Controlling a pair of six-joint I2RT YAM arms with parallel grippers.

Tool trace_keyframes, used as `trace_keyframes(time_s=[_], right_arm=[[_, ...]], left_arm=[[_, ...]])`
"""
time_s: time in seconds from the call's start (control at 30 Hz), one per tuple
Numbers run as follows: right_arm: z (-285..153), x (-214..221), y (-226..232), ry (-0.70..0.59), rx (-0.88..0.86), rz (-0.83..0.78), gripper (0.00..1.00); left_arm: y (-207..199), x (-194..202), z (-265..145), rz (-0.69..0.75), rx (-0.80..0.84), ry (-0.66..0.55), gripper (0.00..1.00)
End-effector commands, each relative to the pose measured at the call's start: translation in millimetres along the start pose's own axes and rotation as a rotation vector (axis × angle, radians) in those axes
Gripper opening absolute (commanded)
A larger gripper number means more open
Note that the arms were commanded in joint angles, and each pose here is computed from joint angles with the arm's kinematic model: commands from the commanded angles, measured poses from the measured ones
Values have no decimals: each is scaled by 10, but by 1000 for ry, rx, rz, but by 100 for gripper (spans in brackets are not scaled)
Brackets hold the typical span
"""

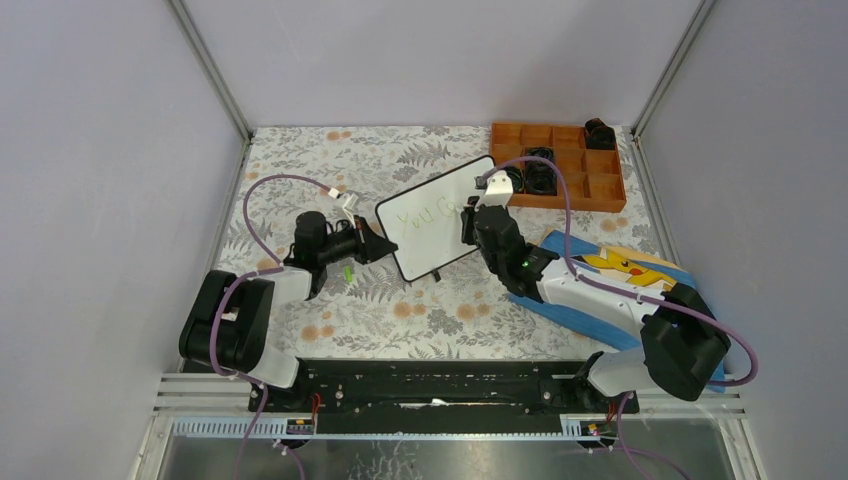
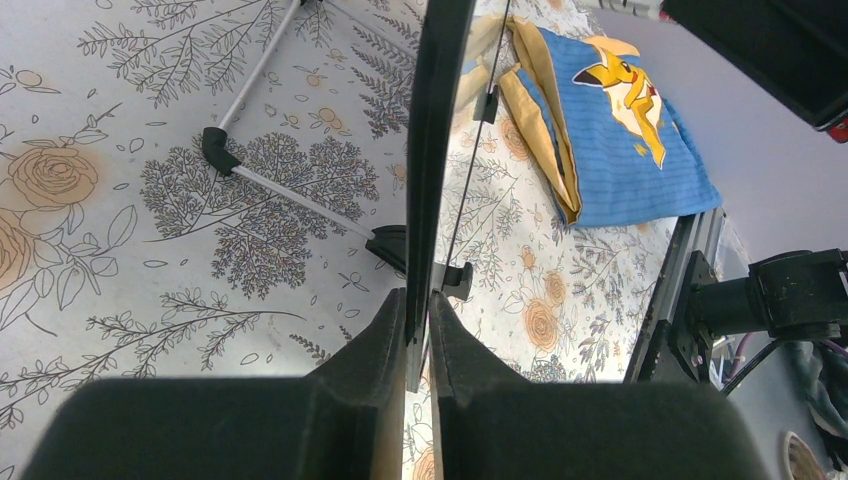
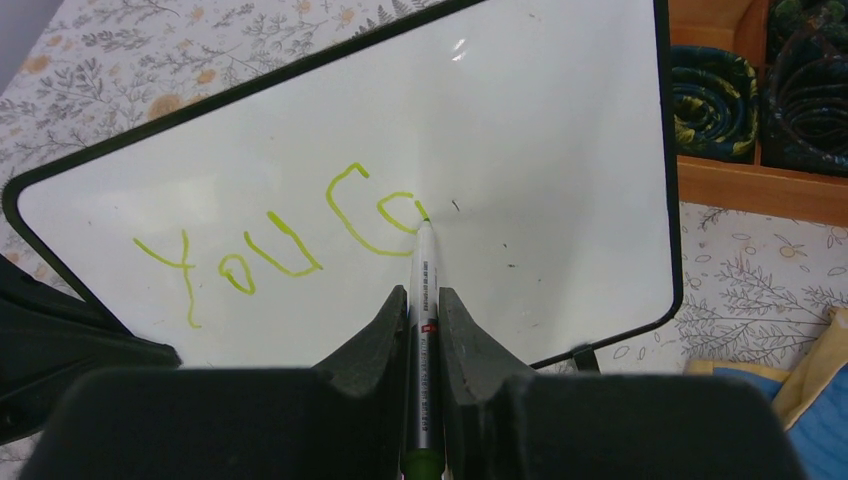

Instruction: Write a sentence on the whiteboard

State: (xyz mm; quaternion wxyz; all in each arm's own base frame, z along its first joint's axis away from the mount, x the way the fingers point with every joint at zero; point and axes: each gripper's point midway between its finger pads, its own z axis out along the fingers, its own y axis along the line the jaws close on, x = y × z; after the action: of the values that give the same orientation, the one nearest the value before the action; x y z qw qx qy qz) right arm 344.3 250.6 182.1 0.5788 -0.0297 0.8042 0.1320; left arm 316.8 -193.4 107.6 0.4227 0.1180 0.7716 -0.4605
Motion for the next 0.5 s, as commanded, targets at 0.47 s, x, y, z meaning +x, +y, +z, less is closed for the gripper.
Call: trace_keyframes(time_s=[0.47], right_arm=[[-123, -470, -35, -127, 8, 62, 0]], left_arm=[[142, 100, -4, 1, -73, 30, 0]])
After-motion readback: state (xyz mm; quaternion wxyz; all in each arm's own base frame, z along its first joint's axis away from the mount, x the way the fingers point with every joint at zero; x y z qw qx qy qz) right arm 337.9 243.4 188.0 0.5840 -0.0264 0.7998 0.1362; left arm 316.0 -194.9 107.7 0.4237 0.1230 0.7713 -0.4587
